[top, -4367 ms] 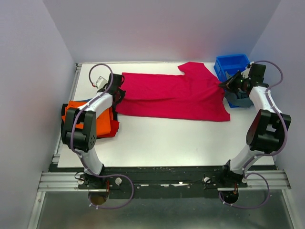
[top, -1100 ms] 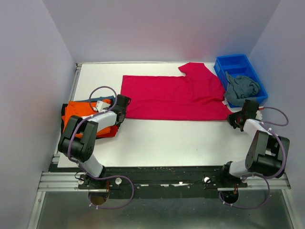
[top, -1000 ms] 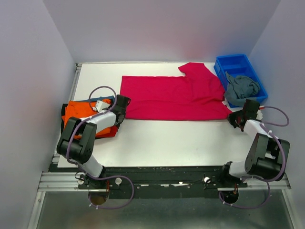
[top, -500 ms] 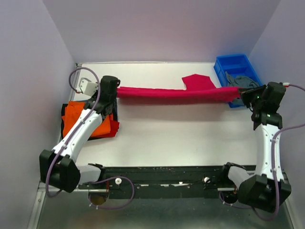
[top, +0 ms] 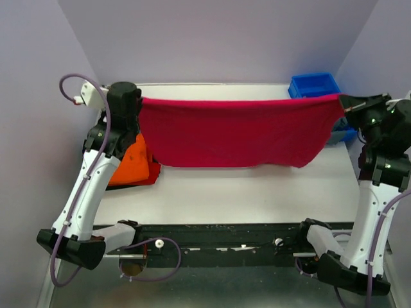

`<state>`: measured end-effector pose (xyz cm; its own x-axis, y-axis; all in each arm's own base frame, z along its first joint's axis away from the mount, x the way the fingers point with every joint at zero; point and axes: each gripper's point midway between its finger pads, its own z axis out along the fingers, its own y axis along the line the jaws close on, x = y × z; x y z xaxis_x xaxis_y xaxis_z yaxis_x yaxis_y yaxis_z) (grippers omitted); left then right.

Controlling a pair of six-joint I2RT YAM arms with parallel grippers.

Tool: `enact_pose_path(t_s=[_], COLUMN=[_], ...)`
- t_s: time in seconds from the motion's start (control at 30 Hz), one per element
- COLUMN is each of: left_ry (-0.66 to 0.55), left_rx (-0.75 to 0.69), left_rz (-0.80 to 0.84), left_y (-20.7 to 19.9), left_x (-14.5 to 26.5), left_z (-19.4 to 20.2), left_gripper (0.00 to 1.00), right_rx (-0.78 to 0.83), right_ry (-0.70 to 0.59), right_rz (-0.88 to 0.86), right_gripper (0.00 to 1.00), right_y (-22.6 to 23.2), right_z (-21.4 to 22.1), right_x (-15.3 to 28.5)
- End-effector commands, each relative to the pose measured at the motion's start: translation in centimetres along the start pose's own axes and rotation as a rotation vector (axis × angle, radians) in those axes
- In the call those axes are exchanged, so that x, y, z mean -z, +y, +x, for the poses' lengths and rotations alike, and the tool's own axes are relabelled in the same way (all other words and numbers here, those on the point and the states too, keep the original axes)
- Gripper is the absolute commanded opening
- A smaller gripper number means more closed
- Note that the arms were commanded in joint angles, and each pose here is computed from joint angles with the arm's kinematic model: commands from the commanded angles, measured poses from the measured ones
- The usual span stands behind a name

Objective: Fold and stack the t-shirts
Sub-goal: Fold the flattened tshirt in 1/3 of the way

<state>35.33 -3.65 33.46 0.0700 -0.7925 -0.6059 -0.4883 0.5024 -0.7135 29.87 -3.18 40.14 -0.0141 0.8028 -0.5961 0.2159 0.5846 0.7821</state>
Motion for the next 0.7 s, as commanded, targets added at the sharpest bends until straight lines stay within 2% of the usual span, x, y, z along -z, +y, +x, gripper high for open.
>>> enact_pose_path(t_s=[0.0,0.17,0.47,0.57,0.67], left_ry=[-0.145,-0.167,-0.157,-0.132,-0.108], left_rx=[-0.012,0.005,0.071,0.107,0.107], left_rz=[0.0,-0.005,0.103,0.16,0.167], left_y=[-4.5,-8.8,-16.0,-16.9,-16.4], left_x=[-0.6,-4.4,-11.4,-13.3,-14.4], left_z=[-5.9,-7.3,-9.8,-9.5,-8.6], left_gripper=[0.0,0.0,0.0,0.0,0.0], right_rx=[0.008,-0.079,-0.098,-0.099,-0.119], right_ry=[0.06,0.182,0.197,0.189,0.221], right_rz=[-0.083,-0.155,-0.352,-0.405,-0.384], right_gripper=[0.01,0.01,0.01,0.01,0.01], right_y=[3.6,5.1,12.8,14.3,12.8], right_z=[-1.9,-1.9,-6.7,-8.1,-7.3], right_x=[-2.8,-9.8,-16.9,-18.3,-19.8])
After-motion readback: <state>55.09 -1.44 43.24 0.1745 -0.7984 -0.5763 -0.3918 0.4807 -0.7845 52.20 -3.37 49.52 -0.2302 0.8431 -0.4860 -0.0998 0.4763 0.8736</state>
